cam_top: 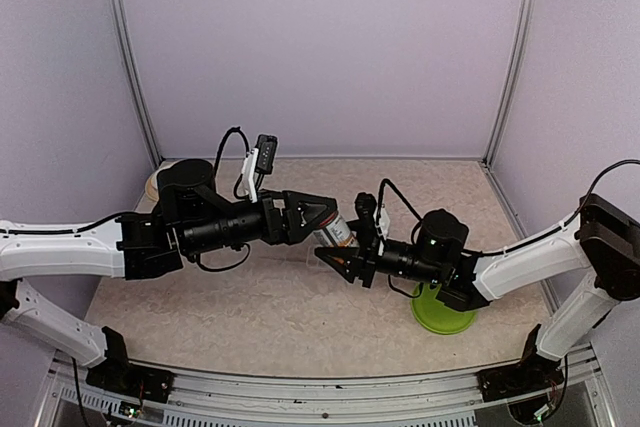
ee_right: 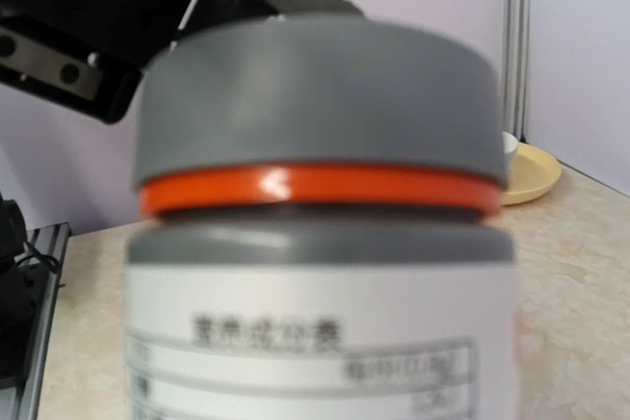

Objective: Sort the pills into containers
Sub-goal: Screw the lid of the pill bottle onto the pill bottle.

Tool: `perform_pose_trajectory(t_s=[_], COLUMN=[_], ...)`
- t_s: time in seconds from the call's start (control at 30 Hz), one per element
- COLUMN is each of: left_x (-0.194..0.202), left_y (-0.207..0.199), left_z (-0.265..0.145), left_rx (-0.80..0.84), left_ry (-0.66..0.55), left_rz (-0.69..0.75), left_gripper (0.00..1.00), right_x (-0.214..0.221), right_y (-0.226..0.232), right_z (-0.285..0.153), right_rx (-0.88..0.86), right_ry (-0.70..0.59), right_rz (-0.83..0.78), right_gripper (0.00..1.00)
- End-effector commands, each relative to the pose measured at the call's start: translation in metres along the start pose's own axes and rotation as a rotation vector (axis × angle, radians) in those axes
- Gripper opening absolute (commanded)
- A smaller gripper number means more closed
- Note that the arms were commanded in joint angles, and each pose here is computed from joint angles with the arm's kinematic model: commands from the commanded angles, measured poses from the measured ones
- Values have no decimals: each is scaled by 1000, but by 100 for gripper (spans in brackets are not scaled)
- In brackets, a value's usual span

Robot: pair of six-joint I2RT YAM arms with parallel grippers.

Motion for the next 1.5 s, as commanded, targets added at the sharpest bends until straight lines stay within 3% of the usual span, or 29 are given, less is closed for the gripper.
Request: perform_pose_trajectory(t_s=[0.0,0.4,1.1,1.47], left_x=[-1,2,-6,-16], left_y=[3,9,-7,-8], left_z=[6,7,2,-6], left_rx=[-23,-59,30,21], left_ry=[24,38,-13,-49], left_rz=[-1,9,9,10], left_gripper=[99,99,99,99], right_x=[-19,-24,11,7], right_y=[-1,-3,18,27], right_z=[-6,-13,31,29], right_rx=[15,42,-85,-130], right_ry=[-73,-104,76,62], right_rz=[-12,-21,-40,-46], right_gripper=[0,0,0,0])
Point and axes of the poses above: each gripper's point midway between its finger pads, its own z axis out along the fingers, its own y axis along the line the jaws close on, x = y × z, the point moved 3 cm from there along -z, back along the fingers, and after that the axes turned 3 degrees about z, right-handed, at the moved point
